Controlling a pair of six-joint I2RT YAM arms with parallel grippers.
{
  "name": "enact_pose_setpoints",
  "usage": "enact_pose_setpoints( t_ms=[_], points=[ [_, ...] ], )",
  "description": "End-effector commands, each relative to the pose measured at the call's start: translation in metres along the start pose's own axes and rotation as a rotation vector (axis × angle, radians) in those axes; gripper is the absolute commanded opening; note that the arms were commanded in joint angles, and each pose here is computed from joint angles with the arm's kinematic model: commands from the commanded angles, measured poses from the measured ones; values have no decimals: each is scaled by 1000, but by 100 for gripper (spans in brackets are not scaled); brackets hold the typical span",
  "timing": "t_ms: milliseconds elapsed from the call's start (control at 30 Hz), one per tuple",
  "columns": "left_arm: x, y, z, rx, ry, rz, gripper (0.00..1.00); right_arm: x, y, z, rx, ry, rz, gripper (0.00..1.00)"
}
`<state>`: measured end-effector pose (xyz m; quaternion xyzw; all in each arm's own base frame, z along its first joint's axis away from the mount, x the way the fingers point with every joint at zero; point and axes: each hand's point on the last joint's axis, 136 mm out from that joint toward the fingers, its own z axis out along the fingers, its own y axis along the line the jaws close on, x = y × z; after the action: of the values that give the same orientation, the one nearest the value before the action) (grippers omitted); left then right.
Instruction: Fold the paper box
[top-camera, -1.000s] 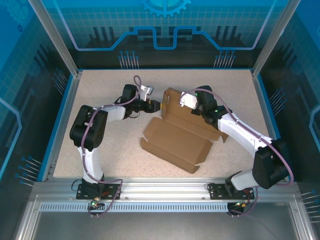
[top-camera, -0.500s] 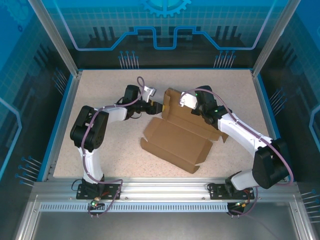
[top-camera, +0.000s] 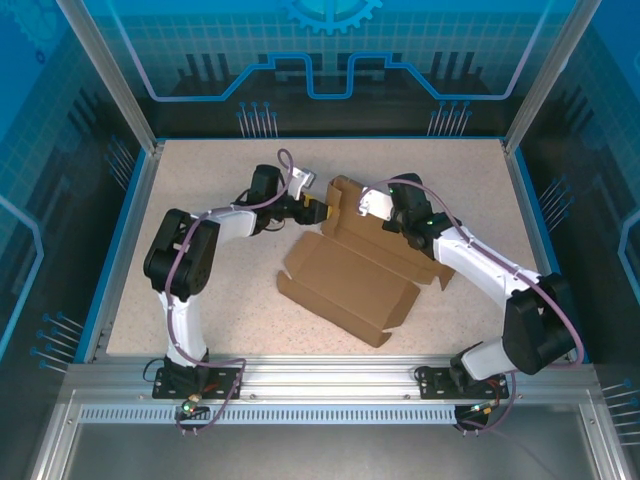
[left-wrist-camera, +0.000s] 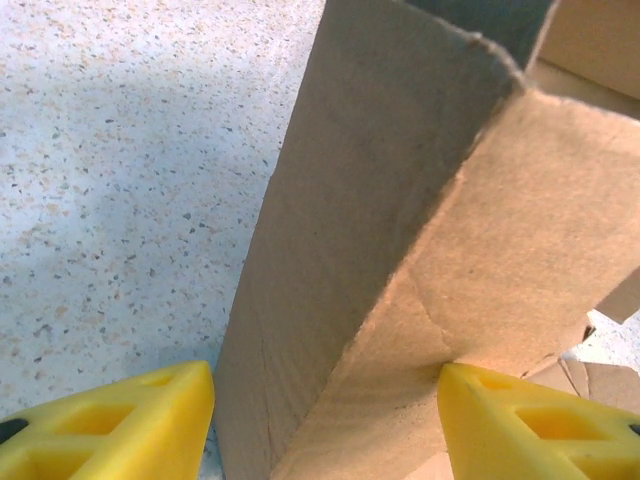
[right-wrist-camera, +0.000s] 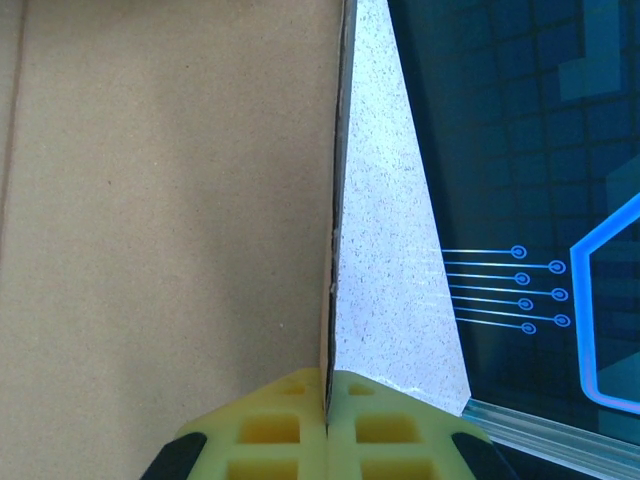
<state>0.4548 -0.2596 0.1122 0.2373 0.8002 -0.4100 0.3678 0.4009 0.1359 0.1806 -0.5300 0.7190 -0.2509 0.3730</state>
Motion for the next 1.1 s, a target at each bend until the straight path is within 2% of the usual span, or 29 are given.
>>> enact_pose_setpoints(
  t_ms=[0, 433, 767, 1067],
  points=[
    [-5, -1, 8, 13, -1, 54, 61, 3, 10, 6, -15, 8, -46, 0],
    [-2, -1, 8, 15, 1, 74, 61, 1, 11, 8, 7, 10, -79, 0],
    [-1, -1, 7, -15, -9, 98, 63, -7, 3, -2, 19, -34, -62, 0],
    [13, -16, 0, -61, -24, 120, 62, -16, 19, -10, 4, -104, -126, 0]
  ],
)
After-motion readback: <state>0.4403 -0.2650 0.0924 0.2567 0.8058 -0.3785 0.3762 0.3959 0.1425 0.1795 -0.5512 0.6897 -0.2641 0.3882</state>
